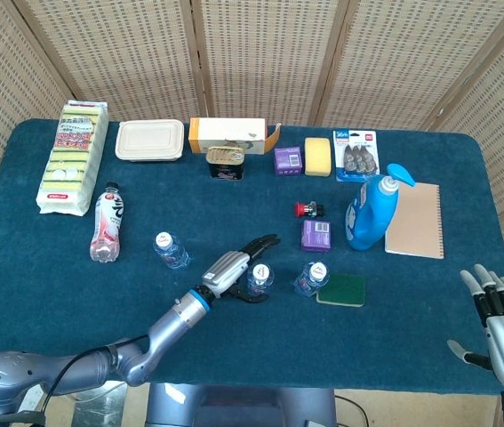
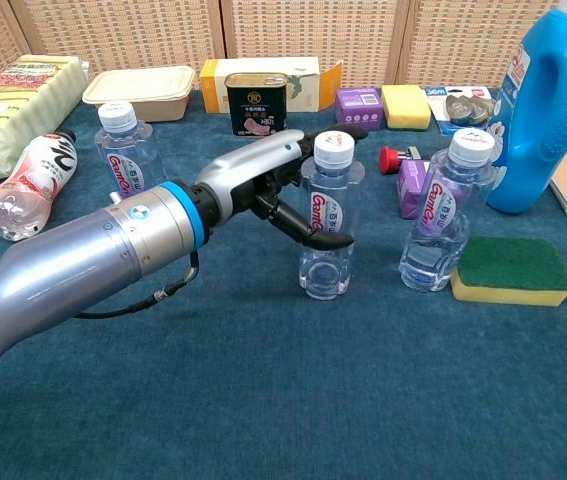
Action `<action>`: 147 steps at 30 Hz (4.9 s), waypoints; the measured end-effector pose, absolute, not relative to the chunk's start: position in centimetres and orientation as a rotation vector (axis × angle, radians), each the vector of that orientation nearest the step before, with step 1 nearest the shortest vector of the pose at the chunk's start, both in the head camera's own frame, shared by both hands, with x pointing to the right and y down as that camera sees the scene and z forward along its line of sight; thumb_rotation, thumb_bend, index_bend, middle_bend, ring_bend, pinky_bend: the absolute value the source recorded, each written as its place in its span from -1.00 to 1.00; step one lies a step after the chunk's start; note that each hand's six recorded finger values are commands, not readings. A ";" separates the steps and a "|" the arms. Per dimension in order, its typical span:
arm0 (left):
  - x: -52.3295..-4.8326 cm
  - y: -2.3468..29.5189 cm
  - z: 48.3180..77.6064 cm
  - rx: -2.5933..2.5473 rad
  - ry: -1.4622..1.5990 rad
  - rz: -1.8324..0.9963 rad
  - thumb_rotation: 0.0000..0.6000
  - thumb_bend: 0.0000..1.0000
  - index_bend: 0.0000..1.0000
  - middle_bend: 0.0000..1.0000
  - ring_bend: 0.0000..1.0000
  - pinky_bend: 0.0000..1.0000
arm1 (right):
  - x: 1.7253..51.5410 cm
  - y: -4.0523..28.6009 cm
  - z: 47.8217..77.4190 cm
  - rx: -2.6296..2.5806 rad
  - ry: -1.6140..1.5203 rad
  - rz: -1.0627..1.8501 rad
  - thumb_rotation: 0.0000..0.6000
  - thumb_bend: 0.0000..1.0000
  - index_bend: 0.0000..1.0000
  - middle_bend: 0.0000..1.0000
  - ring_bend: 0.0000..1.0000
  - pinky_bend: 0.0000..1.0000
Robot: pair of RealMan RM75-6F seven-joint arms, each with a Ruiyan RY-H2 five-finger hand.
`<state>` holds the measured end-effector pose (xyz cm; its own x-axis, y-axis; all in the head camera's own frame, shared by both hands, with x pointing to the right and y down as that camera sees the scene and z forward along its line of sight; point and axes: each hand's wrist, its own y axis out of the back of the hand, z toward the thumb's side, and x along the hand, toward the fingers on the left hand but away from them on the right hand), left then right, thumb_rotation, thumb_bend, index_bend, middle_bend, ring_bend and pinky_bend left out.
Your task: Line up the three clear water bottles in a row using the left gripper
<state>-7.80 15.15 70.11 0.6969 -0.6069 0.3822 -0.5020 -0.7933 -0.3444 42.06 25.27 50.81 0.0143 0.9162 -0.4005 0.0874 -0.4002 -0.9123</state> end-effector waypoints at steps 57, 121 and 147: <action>-29.1 12.2 71.6 -2.649 1.450 -0.804 1.00 -0.87 -1.00 -1.00 -1.00 -0.83 | 40.4 26.1 51.0 -1.612 -0.993 1.446 1.00 -1.00 -1.00 -1.00 -1.00 -1.00; -18.9 18.7 73.1 -2.618 1.013 -0.790 1.00 -0.48 0.00 -0.07 -0.19 -0.12 | 40.1 26.1 51.3 -1.642 -0.979 1.443 1.00 -1.00 -1.00 -1.00 -1.00 -1.00; -17.5 18.0 73.0 -2.593 1.004 -0.781 1.00 -0.48 0.00 -0.07 -0.19 -0.12 | 40.2 26.0 51.2 -1.647 -0.983 1.442 1.00 -1.00 -1.00 -1.00 -1.00 -1.00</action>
<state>-17.46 18.02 73.01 0.6180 -0.6823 0.3906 -0.5466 -0.7300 -0.4103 40.25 26.05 51.21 0.0812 0.8946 -0.4395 0.0820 -0.4454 -0.8915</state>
